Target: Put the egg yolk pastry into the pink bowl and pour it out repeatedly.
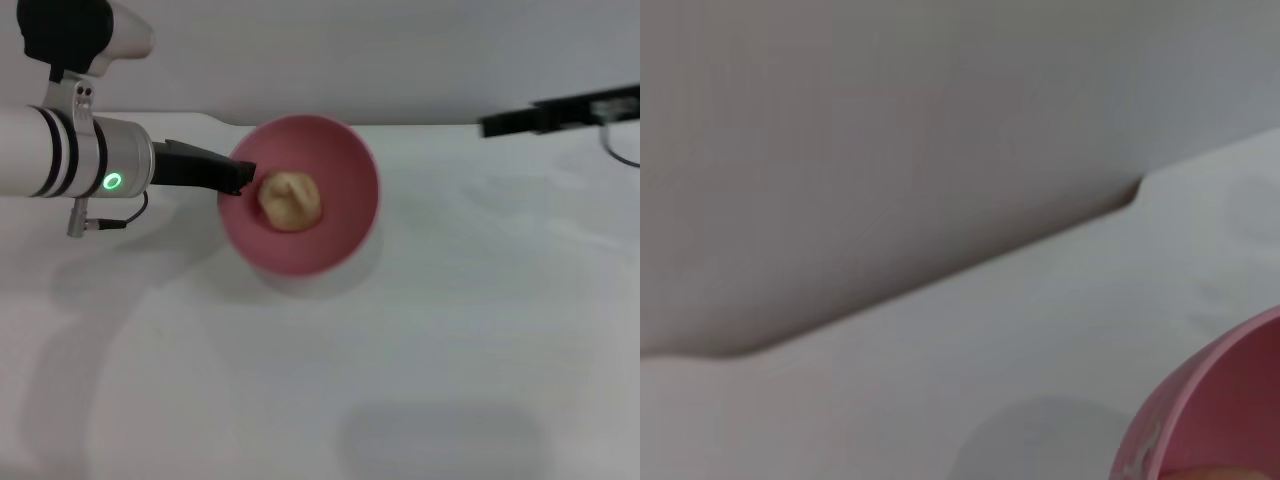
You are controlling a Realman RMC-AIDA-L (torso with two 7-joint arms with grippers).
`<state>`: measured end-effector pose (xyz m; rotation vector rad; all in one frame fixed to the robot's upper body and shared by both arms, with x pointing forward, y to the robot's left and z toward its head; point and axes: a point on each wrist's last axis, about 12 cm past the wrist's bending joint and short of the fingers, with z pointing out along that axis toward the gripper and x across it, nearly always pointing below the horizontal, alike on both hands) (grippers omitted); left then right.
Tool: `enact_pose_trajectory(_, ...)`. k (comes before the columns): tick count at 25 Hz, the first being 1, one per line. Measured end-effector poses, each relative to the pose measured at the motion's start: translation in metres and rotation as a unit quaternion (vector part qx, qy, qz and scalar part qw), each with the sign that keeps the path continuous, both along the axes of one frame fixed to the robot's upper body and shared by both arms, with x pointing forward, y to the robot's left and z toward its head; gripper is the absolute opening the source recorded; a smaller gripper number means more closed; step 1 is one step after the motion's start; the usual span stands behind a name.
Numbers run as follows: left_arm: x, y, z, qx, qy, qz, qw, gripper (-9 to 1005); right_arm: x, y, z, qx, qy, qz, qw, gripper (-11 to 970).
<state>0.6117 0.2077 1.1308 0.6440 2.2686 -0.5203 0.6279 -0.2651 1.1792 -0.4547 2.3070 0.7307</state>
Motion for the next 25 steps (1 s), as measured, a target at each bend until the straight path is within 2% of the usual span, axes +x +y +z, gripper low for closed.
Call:
enact_pose_trajectory(2,-0.002,-0.001,0.000,-0.008,-0.026,0.000,1.000,0,-0.009,-0.023,-0.009,0.016,0.009,-0.039,0.999,437)
enact_pose_trajectory(6,-0.016,-0.010,0.002,0.004,-0.126,-0.018,0.992,0,-0.022,-0.055,-0.025,0.042,0.025,-0.099,0.994,436)
enact_pose_trajectory(8,-0.029,-0.021,0.002,0.033,-0.197,-0.033,0.979,-1,-0.026,-0.062,-0.029,0.049,0.028,-0.114,0.992,436)
enact_pose_trajectory(11,-0.044,-0.036,-0.002,0.076,-0.292,-0.035,0.953,-1,-0.029,-0.067,-0.032,0.053,0.031,-0.123,0.991,436)
enact_pose_trajectory(14,-0.055,-0.047,-0.011,0.128,-0.373,-0.027,0.918,-1,-0.030,-0.067,-0.034,0.054,0.034,-0.124,0.990,436)
enact_pose_trajectory(16,-0.064,-0.054,-0.022,0.172,-0.433,-0.012,0.885,-1,-0.030,-0.066,-0.035,0.055,0.036,-0.123,0.990,436)
enact_pose_trajectory(17,-0.066,-0.056,-0.025,0.185,-0.452,-0.007,0.872,-1,-0.031,-0.066,-0.036,0.055,0.037,-0.123,0.990,436)
enact_pose_trajectory(19,-0.077,-0.060,-0.036,0.232,-0.521,-0.004,0.821,-1,-0.031,-0.065,-0.036,0.056,0.038,-0.122,0.990,436)
enact_pose_trajectory(20,-0.079,-0.061,-0.039,0.242,-0.538,-0.006,0.808,-1,-0.031,-0.065,-0.037,0.056,0.040,-0.122,0.990,436)
enact_pose_trajectory(22,-0.087,-0.061,-0.046,0.263,-0.593,-0.004,0.761,-1,-0.031,-0.064,-0.038,0.059,0.041,-0.121,0.990,436)
enact_pose_trajectory(24,-0.091,-0.061,-0.046,0.266,-0.615,-0.001,0.743,-1,-0.032,-0.063,-0.039,0.061,0.044,-0.120,0.990,436)
enact_pose_trajectory(25,-0.092,-0.061,-0.046,0.268,-0.619,-0.002,0.738,-1,-0.032,-0.063,-0.040,0.062,0.045,-0.119,0.990,436)
